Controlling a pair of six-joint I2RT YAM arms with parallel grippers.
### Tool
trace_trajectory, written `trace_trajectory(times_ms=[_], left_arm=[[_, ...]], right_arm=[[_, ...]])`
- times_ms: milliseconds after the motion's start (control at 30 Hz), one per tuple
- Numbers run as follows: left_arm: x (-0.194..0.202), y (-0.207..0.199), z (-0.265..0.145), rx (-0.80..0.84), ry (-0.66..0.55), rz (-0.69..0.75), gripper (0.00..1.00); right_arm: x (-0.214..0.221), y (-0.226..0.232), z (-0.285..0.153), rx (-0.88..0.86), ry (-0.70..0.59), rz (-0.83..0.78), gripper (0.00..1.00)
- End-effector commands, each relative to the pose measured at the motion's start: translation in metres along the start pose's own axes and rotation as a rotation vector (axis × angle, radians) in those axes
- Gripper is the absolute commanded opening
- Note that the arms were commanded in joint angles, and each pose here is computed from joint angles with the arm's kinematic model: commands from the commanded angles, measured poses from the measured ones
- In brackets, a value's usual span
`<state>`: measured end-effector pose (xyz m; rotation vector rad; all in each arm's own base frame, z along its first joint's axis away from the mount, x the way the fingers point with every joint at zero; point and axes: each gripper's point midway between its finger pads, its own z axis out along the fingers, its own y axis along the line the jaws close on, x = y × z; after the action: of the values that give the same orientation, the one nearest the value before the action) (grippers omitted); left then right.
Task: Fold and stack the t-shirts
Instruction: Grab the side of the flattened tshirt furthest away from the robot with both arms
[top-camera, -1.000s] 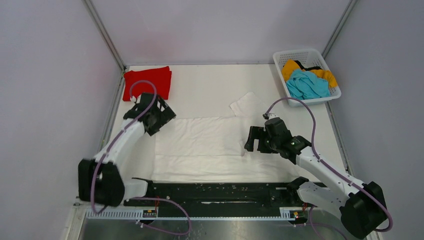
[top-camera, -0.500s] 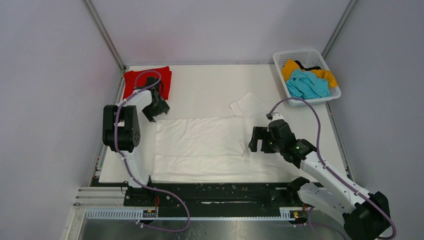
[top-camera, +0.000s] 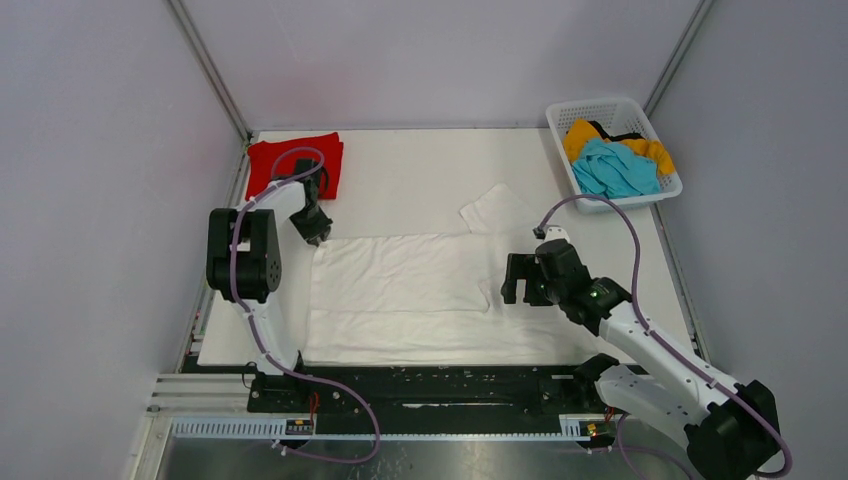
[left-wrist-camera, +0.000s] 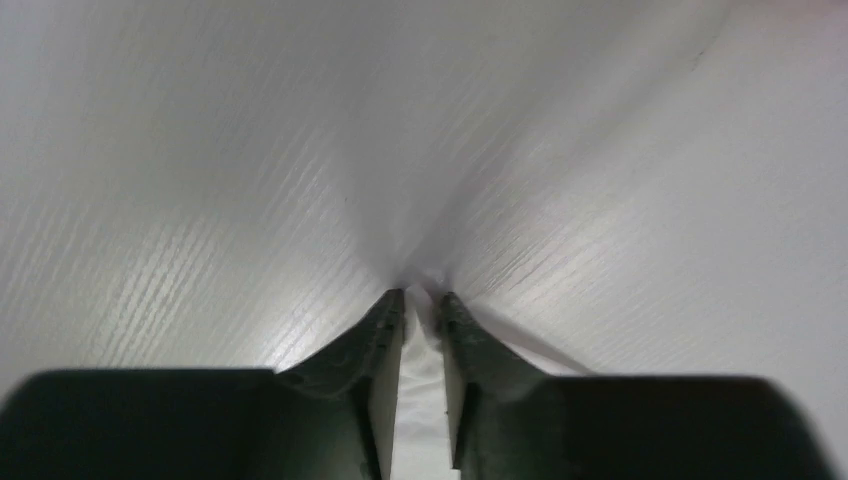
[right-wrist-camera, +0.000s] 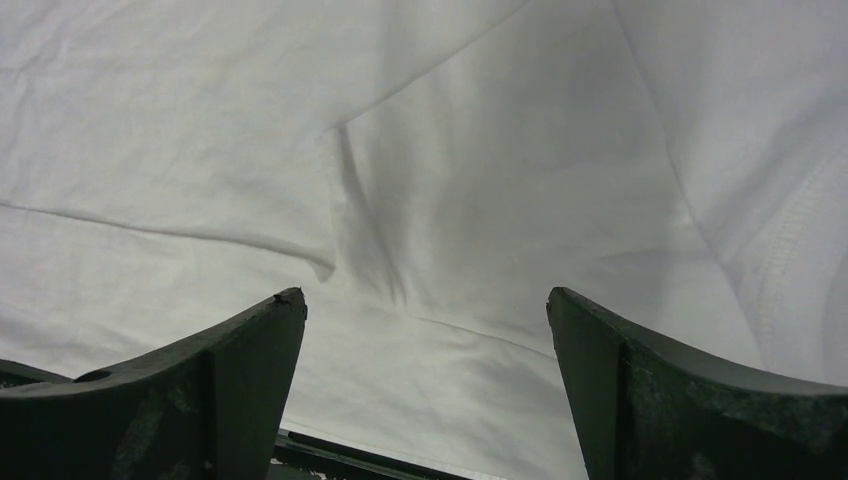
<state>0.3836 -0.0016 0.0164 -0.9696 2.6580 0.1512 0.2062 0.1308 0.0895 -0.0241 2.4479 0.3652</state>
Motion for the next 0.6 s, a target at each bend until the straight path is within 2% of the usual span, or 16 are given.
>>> trace_trajectory(times_ms=[0,33,233,433,567], left_arm=[[0.012,0.015,-0.007,-0.027,0.010,0.031,0.10],[0.012,0.016,-0.009,-0.025,0.005,0.033,0.00],[0.005,0.013,-0.026,0.031,-0.052,0.043,0.00],[0.002,0.006,-0.042,0.098,-0.087,0.060,0.00],[0.002,0.003,-0.047,0.121,-0.098,0.070,0.00]], right_arm=[[-0.007,-0.011,0.002,0.071,-0.022,-0.009,0.99],[-0.010,-0.013,0.001,0.088,-0.026,0.001,0.99],[-0.053,-0.020,-0.002,0.181,-0.119,0.033,1.00],[-0.147,-0.019,-0.003,0.213,-0.295,-0.082,0.99],[-0.199,-0.015,0.012,0.116,-0.343,-0.098,1.00]])
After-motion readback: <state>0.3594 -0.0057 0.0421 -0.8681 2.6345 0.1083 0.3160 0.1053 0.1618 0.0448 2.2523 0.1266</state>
